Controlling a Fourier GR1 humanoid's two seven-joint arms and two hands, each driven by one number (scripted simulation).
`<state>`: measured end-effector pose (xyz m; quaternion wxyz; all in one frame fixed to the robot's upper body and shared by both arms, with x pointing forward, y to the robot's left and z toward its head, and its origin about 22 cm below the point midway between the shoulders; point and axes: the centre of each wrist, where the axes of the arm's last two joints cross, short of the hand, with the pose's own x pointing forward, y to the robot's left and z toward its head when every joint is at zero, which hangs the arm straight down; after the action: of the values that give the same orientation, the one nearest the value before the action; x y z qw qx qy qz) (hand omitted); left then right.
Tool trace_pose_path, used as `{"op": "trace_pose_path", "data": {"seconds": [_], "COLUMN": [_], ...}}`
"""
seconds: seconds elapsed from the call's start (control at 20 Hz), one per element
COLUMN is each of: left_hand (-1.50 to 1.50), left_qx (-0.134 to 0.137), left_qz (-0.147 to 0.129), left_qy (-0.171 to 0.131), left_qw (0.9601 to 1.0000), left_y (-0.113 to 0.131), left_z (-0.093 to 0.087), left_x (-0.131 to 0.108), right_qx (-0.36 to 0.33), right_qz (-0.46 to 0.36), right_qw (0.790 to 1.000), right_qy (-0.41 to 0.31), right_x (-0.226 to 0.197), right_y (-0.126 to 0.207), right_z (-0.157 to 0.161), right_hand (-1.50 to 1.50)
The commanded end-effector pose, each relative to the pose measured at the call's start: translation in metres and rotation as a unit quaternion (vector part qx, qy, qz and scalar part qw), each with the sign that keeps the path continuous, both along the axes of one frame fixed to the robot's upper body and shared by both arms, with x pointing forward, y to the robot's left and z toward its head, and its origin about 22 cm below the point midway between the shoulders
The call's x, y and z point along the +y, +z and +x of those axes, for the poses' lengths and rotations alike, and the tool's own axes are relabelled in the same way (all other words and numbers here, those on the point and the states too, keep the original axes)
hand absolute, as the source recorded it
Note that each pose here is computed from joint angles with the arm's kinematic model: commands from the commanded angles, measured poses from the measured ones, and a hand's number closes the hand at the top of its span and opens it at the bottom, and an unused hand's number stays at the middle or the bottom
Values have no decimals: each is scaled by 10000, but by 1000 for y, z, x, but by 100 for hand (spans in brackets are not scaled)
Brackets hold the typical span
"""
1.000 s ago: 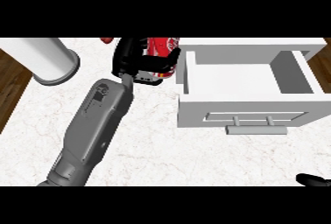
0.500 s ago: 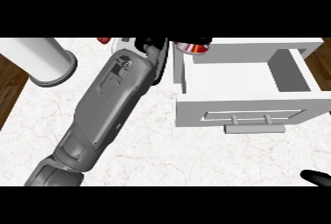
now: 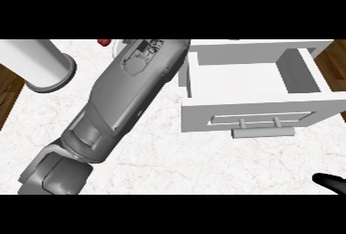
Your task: Pick up the can, place it into the drawer and close the drawer
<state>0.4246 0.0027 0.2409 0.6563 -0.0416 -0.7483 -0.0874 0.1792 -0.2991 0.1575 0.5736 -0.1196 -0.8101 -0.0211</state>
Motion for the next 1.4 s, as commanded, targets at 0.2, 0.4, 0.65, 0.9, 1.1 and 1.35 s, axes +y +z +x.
{"op": "trace_pose_path", "data": {"seconds": [0.2,0.4,0.65,0.9,1.1,1.35], "left_hand": [150,150,-150,-150,-150,-150], "left_qx": [121,-5,27,-79,-213,-42], "left_qz": [313,320,369,340,294,26], "left_qy": [160,315,742,969,1185,1112], "left_qw": [9993,9990,9966,9947,9923,9938], "left_y": [12,18,18,10,0,21], "left_z": [6,6,4,9,11,9], "left_x": [-16,-23,-29,-23,-20,-26], "right_qx": [-56,-75,-10,26,-243,-383], "right_qz": [-89,-13,-40,-198,-691,-1306], "right_qw": [9999,9999,9996,9996,9968,9898], "right_qy": [72,134,262,218,333,424], "right_x": [-5,8,0,9,15,19], "right_y": [10,10,16,13,24,22], "right_z": [-10,-9,11,8,9,22], "right_hand": [-150,-150,-150,-150,-150,-150]}}
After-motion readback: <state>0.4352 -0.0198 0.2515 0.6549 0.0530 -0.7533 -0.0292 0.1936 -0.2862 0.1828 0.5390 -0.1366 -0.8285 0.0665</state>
